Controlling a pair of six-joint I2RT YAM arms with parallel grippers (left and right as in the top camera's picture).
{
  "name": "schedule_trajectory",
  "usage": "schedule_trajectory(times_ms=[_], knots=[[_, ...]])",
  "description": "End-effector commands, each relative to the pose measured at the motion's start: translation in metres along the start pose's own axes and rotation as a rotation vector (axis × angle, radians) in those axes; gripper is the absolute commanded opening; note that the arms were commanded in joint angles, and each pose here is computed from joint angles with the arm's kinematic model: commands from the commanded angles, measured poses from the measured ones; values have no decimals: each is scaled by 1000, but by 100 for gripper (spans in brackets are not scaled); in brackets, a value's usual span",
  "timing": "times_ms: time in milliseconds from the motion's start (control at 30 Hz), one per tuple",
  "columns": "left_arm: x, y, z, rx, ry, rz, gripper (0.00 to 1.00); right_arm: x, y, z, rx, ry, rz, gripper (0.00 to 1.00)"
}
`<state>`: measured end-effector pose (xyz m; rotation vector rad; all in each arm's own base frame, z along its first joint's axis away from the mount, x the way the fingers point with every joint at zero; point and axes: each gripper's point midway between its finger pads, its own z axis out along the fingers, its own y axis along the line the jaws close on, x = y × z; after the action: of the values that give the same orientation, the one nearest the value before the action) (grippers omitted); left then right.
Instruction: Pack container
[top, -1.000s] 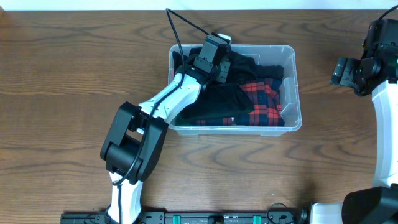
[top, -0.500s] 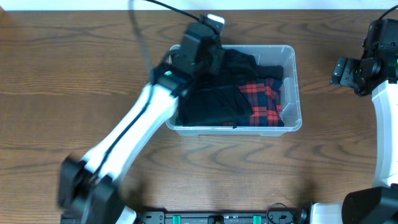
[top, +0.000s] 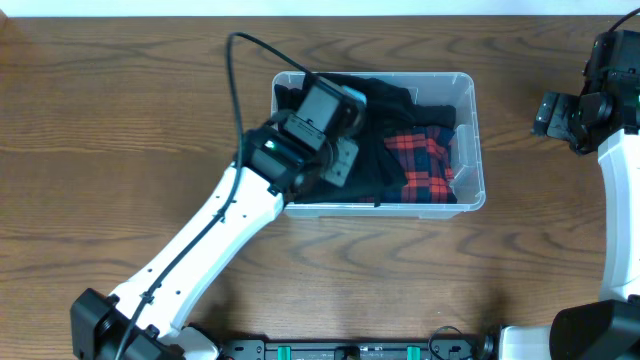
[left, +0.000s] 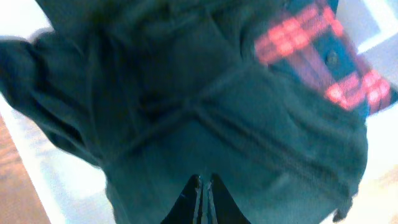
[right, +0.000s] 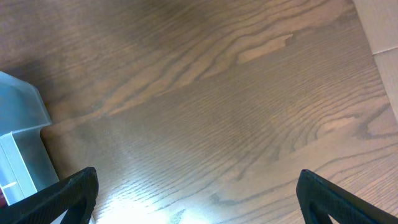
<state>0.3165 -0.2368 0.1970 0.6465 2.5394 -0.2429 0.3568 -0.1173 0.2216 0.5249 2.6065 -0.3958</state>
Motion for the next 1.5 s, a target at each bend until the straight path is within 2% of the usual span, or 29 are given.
schedule_trajectory(times_ms=[0, 567, 933, 1067, 1167, 1267, 1467], knots=[[15, -2, 4, -6, 62, 5, 6, 0, -5, -2, 13, -5, 7, 99], [58, 2, 45, -26, 186, 10, 6, 0, -5, -2, 13, -5, 7, 99], [96, 5, 129, -50, 340, 17, 6, 0, -5, -2, 13, -5, 7, 99], [111, 7, 143, -59, 399, 19, 6, 0, -5, -2, 13, -5, 7, 99], [104, 6, 137, -56, 377, 18, 6, 0, -5, -2, 13, -5, 7, 99], [81, 3, 116, -46, 313, 16, 6, 0, -5, -2, 13, -5, 7, 99], [29, -3, 56, -11, 96, 7, 6, 0, -5, -2, 13, -5, 7, 99]])
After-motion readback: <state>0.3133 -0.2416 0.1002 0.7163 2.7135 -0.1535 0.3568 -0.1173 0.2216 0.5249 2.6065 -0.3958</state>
